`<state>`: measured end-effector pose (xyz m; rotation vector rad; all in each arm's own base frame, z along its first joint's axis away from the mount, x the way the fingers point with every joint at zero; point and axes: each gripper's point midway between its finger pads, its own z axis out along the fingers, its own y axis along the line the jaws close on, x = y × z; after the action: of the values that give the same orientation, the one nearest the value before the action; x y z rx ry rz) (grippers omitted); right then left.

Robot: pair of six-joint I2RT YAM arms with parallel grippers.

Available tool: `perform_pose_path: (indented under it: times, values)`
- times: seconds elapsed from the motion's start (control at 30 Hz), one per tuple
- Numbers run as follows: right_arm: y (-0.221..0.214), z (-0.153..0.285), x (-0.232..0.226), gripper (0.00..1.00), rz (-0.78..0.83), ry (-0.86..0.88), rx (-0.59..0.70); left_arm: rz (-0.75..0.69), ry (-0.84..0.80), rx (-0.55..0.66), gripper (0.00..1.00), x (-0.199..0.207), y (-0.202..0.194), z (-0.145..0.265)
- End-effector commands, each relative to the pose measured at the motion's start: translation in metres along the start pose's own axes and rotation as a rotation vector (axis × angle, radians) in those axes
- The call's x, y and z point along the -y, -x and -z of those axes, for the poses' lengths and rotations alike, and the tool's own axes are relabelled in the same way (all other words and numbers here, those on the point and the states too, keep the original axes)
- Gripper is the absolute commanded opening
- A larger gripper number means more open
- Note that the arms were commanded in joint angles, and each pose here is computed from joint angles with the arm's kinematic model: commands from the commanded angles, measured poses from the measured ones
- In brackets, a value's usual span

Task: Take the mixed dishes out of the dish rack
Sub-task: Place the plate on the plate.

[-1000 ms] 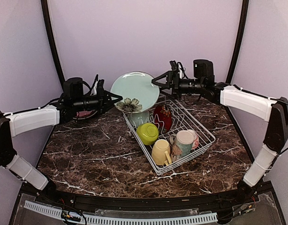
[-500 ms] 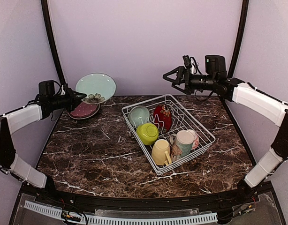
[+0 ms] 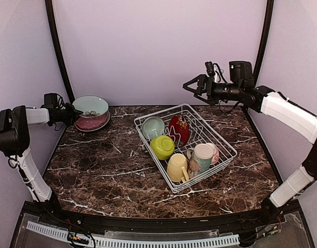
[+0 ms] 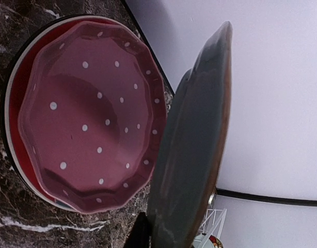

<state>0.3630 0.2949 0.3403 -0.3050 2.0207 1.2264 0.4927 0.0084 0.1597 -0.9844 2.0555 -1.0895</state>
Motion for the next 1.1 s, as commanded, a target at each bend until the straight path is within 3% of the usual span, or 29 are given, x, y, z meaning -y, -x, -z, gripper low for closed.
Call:
perform_pose_path:
  times: [0.0,0.4,0.73,0.83,1.07]
  values:
    - [0.004,0.011,0.001,0.99,0.028,-0.033,0.028,-0.119,-0.078,0.083,0.01,0.040,0.037,0.004]
    - [0.010,0.003,0.005,0.99,0.011,-0.045,0.016,-0.167,0.039,0.015,0.01,-0.005,0.043,-0.021]
    - [0.004,-0.002,0.017,0.99,0.017,-0.092,0.015,-0.122,-0.010,-0.028,0.01,-0.020,0.048,-0.032]
    - [0.001,-0.008,0.021,0.99,0.032,-0.120,-0.002,-0.102,-0.008,-0.052,0.06,-0.028,0.045,-0.038]
    - [-0.011,-0.030,0.017,0.99,0.097,-0.158,-0.066,-0.115,0.071,-0.069,0.26,-0.043,0.041,-0.036]
